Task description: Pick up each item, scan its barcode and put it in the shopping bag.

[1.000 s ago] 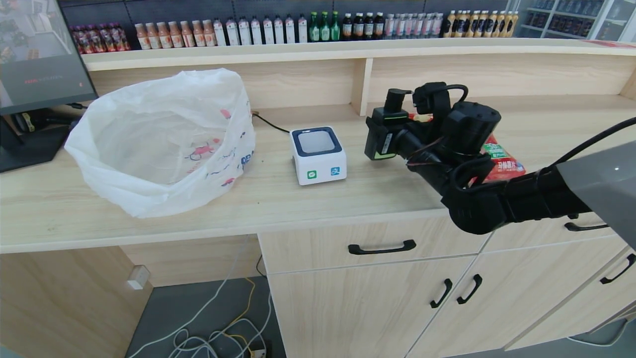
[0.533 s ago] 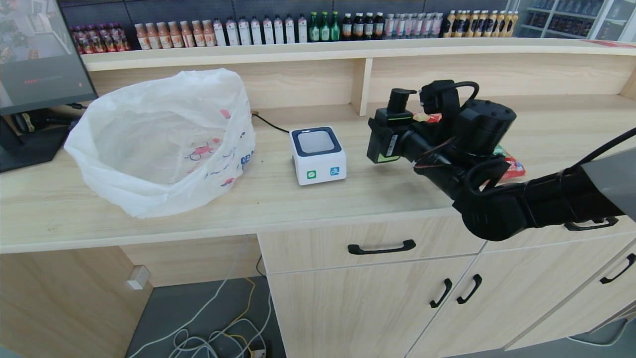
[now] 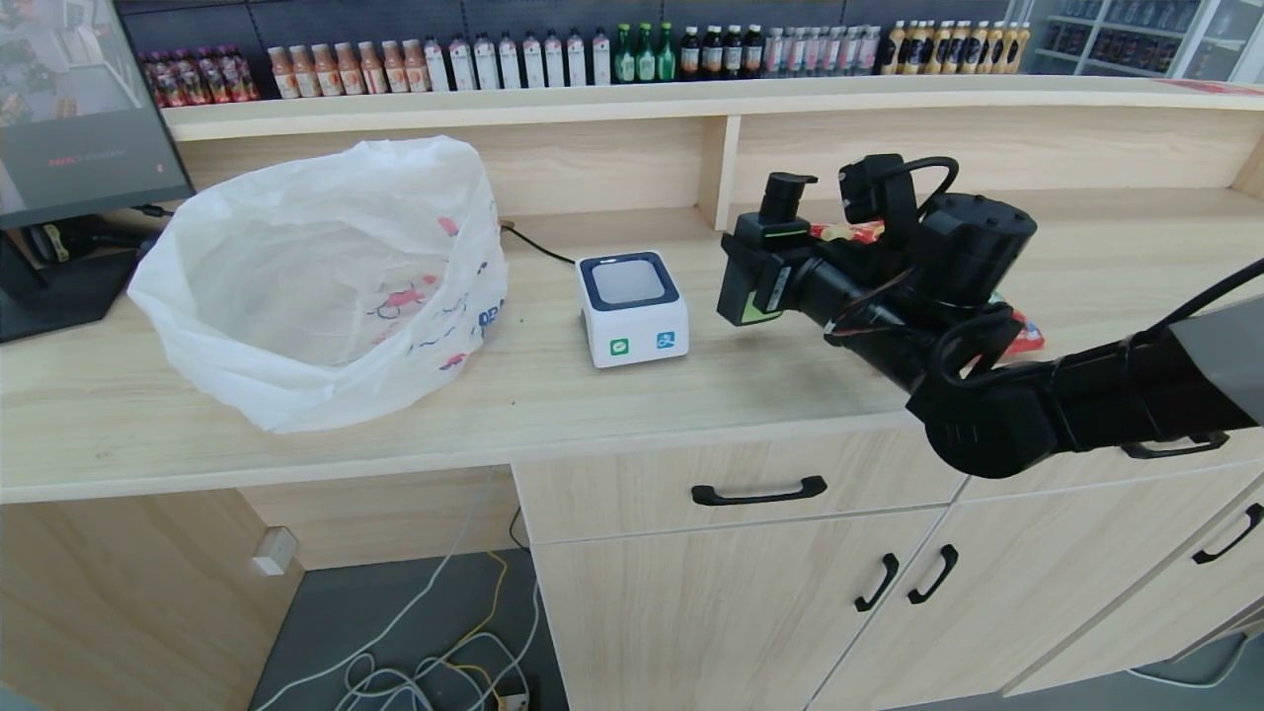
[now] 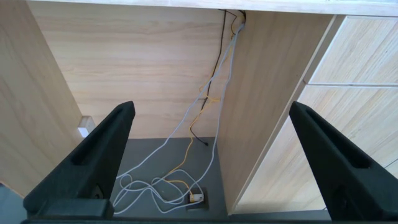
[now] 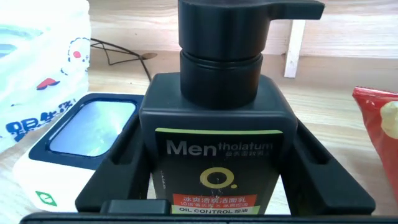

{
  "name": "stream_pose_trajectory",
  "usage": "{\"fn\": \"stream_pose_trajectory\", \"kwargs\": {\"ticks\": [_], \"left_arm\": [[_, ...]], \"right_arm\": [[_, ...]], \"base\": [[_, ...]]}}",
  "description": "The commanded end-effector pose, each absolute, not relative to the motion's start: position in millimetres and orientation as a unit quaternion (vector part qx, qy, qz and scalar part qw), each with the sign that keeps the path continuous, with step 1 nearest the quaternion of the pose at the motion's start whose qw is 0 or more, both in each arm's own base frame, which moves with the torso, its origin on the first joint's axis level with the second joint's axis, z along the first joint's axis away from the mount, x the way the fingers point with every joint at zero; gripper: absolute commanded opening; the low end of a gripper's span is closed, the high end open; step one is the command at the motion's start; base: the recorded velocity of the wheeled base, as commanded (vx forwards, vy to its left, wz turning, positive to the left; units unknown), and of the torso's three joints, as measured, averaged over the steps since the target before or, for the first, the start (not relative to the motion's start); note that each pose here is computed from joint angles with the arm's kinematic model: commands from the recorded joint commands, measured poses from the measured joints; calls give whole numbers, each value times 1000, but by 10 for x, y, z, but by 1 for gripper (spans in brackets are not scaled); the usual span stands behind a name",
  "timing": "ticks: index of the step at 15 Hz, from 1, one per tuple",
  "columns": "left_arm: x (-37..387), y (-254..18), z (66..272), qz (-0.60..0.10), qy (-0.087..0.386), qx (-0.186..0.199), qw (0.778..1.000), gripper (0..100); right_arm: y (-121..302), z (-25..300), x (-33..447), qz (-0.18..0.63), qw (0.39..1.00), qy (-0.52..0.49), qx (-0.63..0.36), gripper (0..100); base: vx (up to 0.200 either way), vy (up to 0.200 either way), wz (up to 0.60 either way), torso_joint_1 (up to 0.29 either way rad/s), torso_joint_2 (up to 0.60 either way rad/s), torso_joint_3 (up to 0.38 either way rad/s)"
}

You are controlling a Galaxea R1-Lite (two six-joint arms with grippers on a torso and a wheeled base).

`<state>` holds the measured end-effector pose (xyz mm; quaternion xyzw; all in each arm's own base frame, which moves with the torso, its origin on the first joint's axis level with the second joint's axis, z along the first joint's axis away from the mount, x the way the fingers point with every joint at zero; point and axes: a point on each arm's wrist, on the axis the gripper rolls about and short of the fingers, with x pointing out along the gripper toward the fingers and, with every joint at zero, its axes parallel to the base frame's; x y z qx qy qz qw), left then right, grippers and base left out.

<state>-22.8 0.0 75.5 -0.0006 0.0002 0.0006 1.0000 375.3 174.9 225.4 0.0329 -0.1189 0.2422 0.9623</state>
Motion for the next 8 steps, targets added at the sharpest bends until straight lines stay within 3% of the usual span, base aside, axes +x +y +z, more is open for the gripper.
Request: {"fn": "stream_pose_trajectory", "kwargs": {"ticks": [1,8], "left_arm": [[-228,0,755,1,0,-1,1000,100],[-228,0,755,1,0,-1,1000,100]], "right_arm": [[1717,2280,3758,243,962,-123,32,0],[1538,2416,3567,256,958,-125,40,0]], "base": [[0,0,0,0,0,0],[0,0,0,0,0,0]]}}
